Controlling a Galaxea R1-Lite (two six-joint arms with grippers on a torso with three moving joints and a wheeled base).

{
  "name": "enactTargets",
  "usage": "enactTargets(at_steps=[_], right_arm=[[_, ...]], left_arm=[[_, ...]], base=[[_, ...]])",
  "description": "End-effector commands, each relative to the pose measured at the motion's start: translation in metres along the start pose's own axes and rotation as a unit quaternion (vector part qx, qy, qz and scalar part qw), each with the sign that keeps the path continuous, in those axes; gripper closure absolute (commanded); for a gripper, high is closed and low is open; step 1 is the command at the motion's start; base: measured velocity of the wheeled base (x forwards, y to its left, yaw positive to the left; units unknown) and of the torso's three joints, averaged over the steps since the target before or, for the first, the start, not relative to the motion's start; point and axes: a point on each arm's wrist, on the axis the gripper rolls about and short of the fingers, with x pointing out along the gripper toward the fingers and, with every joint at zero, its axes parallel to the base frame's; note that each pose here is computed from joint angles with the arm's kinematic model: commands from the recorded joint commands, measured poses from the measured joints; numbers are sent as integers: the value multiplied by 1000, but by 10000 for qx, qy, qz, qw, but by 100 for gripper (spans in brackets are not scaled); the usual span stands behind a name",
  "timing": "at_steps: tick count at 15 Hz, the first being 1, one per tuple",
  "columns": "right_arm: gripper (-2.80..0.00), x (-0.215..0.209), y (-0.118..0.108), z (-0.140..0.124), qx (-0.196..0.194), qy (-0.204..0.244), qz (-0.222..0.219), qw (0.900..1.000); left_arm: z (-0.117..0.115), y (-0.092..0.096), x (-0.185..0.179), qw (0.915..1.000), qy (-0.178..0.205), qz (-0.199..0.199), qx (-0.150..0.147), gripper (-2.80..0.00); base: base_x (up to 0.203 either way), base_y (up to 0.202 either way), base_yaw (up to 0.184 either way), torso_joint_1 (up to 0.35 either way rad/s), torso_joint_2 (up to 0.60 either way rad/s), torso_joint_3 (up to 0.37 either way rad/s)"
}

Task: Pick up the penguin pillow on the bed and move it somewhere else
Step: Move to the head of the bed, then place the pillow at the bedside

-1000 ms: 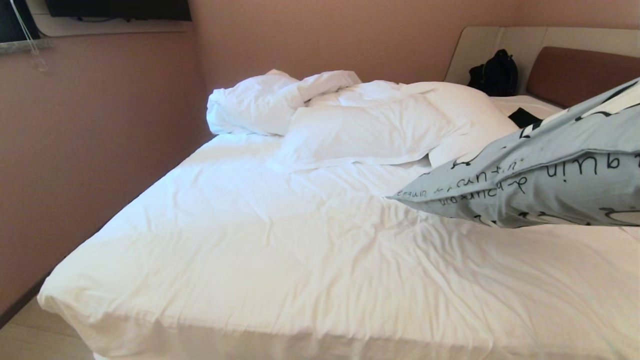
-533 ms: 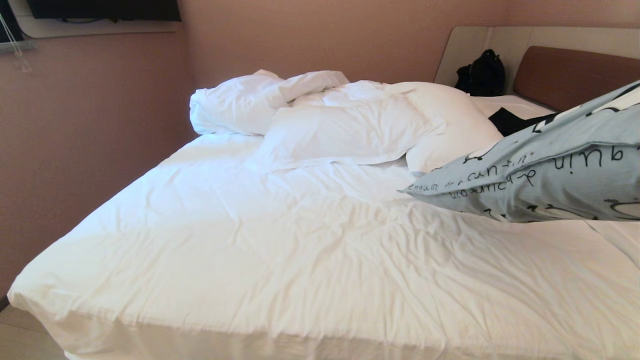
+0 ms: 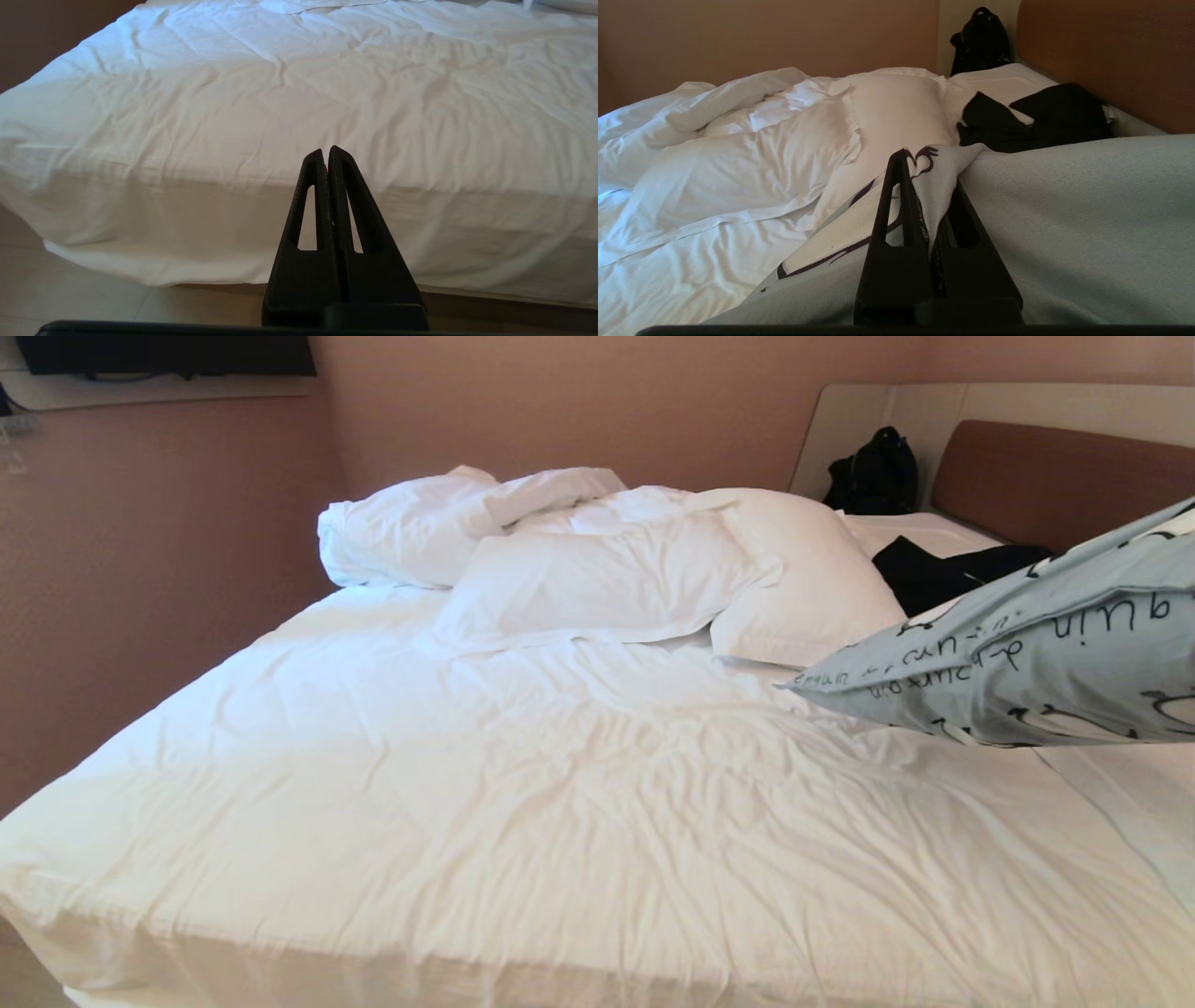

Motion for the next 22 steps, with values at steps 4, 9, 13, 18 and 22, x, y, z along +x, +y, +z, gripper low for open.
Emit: enactTargets(at_steps=[4, 9, 13, 18, 22], right_arm=[[0, 19, -24, -1, 101, 22, -519, 9986], [0, 28, -32, 5, 323, -102, -688, 9971], [0, 44, -42, 2, 311, -63, -828, 9961], [0, 84, -71, 14, 173, -339, -1107, 9931], [0, 126, -106, 16, 131, -446, -1261, 9909]], left_arm=[[0, 0, 0, 10000, 4, -1, 0, 0], [0, 0, 0, 10000, 4, -1, -7, 0], [0, 0, 0, 10000, 4, -1, 1, 0], [0, 0, 0, 10000, 4, -3, -4, 0], [0, 0, 0, 10000, 4, -1, 1, 0]], base=[[0, -164, -2, -1, 2, 1], [0, 0, 0, 0, 0, 0], [0, 0, 0, 0, 0, 0], [0, 0, 0, 0, 0, 0], [0, 0, 0, 0, 0, 0]])
